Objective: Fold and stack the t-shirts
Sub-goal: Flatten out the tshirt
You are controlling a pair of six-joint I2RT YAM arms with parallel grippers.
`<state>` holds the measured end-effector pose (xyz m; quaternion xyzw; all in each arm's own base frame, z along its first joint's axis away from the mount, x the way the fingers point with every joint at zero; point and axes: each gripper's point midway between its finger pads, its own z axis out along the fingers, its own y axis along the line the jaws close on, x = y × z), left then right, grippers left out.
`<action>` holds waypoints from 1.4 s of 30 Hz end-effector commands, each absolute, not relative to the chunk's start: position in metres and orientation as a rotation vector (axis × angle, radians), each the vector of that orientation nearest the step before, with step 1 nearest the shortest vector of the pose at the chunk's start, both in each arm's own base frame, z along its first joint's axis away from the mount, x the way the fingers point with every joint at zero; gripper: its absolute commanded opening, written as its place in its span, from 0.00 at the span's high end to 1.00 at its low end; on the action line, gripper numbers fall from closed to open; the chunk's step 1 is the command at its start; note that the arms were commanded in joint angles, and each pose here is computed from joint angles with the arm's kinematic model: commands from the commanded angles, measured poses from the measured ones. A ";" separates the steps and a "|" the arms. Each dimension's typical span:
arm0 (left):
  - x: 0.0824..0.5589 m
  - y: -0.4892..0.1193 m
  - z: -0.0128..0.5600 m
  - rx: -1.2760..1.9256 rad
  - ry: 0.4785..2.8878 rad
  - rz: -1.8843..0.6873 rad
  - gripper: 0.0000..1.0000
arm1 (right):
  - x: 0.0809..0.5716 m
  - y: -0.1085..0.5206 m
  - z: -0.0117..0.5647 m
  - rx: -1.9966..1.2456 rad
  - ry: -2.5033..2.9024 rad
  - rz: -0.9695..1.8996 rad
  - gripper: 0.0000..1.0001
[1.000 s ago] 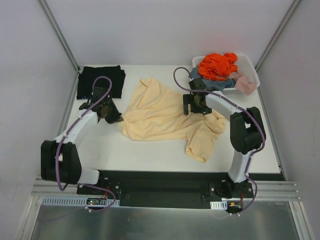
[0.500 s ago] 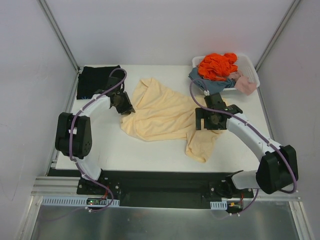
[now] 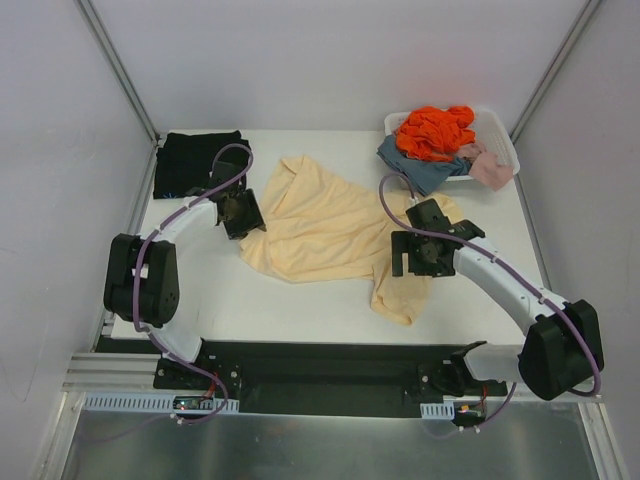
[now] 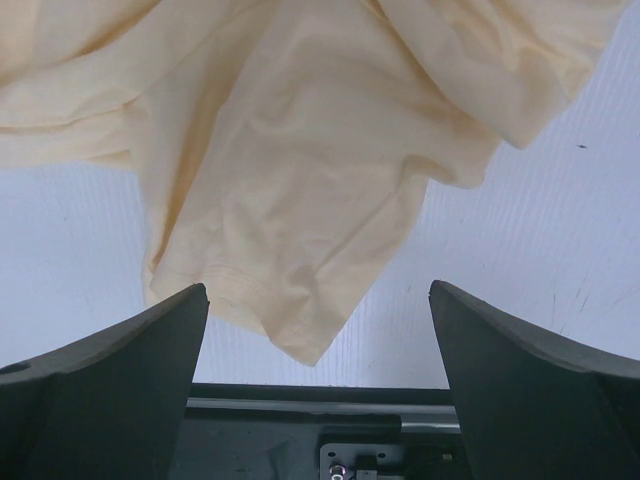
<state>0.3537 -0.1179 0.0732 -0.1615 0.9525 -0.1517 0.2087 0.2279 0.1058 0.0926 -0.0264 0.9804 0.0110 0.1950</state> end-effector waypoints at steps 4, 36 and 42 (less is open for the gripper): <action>0.350 -0.121 0.077 -0.394 2.654 -0.456 0.82 | 0.205 0.093 0.104 0.014 2.766 -0.018 0.03; 0.299 -0.075 0.135 -0.602 2.393 -0.307 1.00 | 0.146 0.107 0.029 0.165 2.938 -0.064 0.25; 0.299 -0.075 0.139 -0.611 2.377 -0.314 1.00 | 0.154 0.121 0.009 0.169 2.976 -0.016 0.40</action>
